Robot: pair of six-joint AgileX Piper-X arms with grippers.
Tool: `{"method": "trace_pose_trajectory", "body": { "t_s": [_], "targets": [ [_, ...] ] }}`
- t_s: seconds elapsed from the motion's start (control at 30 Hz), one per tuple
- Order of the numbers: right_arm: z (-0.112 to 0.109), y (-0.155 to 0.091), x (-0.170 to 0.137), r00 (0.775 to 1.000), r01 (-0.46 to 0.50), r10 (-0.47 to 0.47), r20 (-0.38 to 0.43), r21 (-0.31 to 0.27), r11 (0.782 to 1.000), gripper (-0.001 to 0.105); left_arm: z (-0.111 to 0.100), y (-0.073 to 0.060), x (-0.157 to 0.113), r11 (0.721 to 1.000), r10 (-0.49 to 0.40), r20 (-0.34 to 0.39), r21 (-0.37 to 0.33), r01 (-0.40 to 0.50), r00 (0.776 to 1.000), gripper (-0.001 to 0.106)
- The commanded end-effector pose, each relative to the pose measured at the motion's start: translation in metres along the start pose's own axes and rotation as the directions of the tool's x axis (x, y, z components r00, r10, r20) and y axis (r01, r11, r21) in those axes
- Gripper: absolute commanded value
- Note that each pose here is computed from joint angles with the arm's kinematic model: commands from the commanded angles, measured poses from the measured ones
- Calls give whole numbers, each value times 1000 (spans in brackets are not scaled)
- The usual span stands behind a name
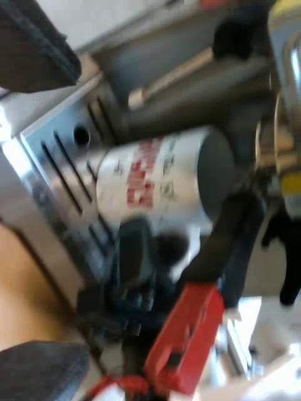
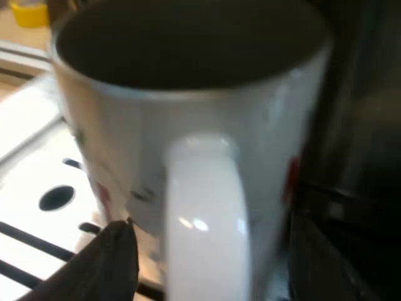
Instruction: Place mug into machine
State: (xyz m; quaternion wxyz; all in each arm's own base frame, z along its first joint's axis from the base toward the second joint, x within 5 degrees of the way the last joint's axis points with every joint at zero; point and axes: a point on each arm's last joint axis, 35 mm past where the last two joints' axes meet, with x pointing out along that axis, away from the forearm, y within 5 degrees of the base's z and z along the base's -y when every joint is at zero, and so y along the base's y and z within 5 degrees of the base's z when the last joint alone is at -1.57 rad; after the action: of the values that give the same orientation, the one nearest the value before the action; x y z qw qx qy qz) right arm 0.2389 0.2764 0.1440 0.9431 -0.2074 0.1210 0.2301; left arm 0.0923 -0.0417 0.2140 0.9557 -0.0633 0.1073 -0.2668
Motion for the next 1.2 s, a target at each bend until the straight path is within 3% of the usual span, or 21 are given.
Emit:
{"method": "trace_pose_trajectory", "body": {
  "t_s": [0.03, 0.17, 0.33, 0.43, 0.6, 0.67, 0.73, 0.87, 1.0, 1.1, 1.2],
  "targets": [
    [12, -6, -9, 996, 82, -83, -31, -25, 996, 55, 7, -1, -1, 1000, 14, 20, -8, -14, 1000, 81],
    [28, -12, -31, 996, 70, -72, -49, -47, 996, 55, 16, -4, -7, 1000, 8, -24, -16, -9, 1000, 81],
    [31, -20, -62, 997, 46, -49, -58, -52, 998, 55, 33, -9, -17, 1000, 7, -61, -17, -8, 998, 81],
    [32, -25, -80, 997, 31, -33, -67, -32, 999, 55, 44, -13, -23, 999, -33, -54, -17, 32, 998, 81],
    [48, -26, -118, 999, -32, 30, -41, -53, 998, 55, 65, -21, -35, 992, -125, -4, -1, 125, 992, 81],
    [56, -26, -132, 998, -56, 56, -8, -51, 997, 51, 72, -24, -41, 991, -132, 29, 10, 132, 991, 81],
    [64, -24, -144, 996, -77, 78, 32, -44, 996, 39, 75, -25, -44, 991, -134, 43, 15, 134, 990, 81],
    [78, -22, -167, 988, -100, 102, 114, -22, 995, 3, 88, -32, -68, 990, -139, 75, 26, 138, 987, 81],
    [85, -19, -176, 980, -126, 126, 155, -14, 992, 0, 93, -34, -74, 990, -143, 93, 33, 140, 985, 81],
    [95, -19, -180, 971, -111, 101, 218, 32, 993, 0, 98, -35, -75, 988, -150, 137, 49, 145, 979, 81],
    [108, -22, -177, 974, -6, -13, 224, 83, 996, 0, 102, -35, -76, 987, -158, 176, 63, 149, 972, 81]
  ]
}}
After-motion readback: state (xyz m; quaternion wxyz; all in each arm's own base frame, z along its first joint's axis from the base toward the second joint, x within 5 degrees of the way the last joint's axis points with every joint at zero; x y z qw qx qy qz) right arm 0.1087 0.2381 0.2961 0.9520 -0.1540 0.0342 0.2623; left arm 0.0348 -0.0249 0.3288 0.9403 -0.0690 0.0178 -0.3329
